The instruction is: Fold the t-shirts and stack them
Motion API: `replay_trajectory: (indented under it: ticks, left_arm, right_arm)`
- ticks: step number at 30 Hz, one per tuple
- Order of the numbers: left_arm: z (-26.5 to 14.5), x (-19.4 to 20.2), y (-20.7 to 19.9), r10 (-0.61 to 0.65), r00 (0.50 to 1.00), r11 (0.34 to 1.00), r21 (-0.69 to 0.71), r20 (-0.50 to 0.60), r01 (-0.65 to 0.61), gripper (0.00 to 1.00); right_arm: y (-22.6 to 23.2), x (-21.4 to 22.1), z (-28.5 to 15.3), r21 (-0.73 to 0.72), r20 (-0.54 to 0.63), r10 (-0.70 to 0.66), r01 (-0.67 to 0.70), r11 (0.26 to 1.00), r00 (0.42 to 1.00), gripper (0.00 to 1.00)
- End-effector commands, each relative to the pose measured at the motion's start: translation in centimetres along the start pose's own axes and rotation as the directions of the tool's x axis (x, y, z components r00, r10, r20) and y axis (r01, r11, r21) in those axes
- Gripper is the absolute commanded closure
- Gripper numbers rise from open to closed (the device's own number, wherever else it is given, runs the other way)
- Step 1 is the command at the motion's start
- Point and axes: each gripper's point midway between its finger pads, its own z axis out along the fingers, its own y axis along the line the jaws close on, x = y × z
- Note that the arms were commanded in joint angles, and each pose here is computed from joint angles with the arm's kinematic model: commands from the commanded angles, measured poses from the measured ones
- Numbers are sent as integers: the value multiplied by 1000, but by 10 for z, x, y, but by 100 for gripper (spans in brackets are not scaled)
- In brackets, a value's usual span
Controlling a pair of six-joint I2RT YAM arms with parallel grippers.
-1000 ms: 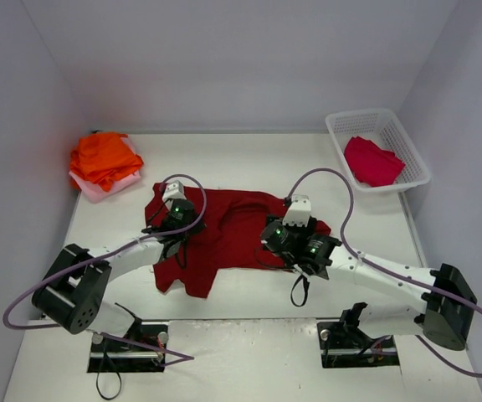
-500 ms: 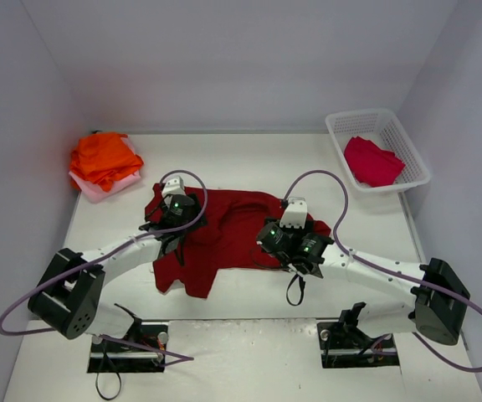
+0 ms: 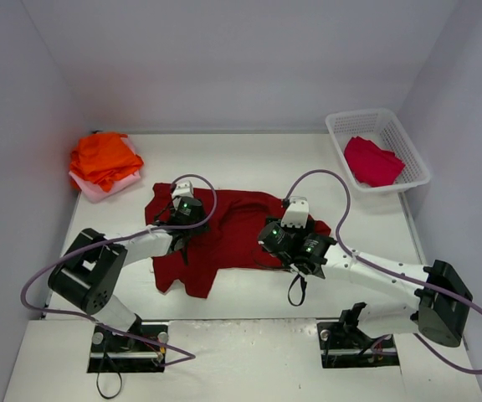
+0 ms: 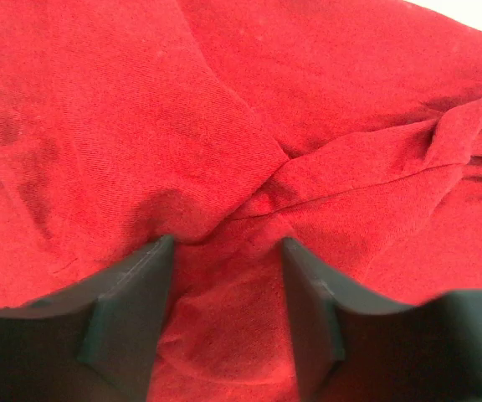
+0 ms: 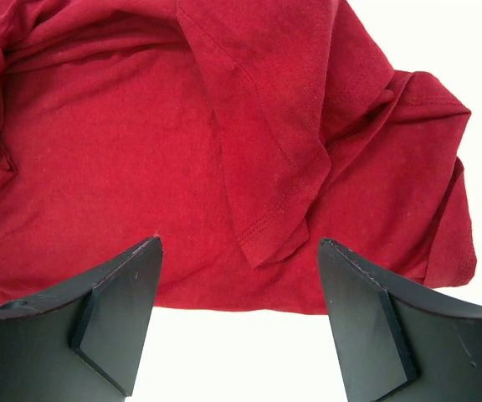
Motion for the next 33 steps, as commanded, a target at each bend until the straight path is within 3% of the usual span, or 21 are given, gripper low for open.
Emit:
replay_trajectory:
  ticks: [1,2,5,16,20,27,33]
  left_arm:
    - [-1,-28,-20,-26,996,998,66,81,21,57]
    - [-1,-27,-20,-27,996,997,69,81,21,76]
    - [-1,-26,-20,-26,997,997,71,78,21,100]
    - [-27,-40,8,18,993,999,-40,113,-14,100]
    - [-32,-46,31,-36,995,997,-62,97,43,100]
    - [-36,-50,115,-202,975,964,-158,91,214,100]
    - [-45,-57,111,-208,973,968,-120,98,219,100]
  right_arm:
    - [-1,-10,-3,9,41,30,-31,999,999,29]
    - [-1,-10,-3,10,40,28,-28,1000,999,29]
    - [-1,-8,-1,19,37,27,-28,999,999,30]
    - [-11,8,14,112,4,84,-84,990,996,35]
    - [-13,11,18,132,-8,90,-88,987,996,35]
    - [-14,3,13,120,10,103,-103,987,995,35]
    - [-11,4,19,137,-8,89,-87,987,996,35]
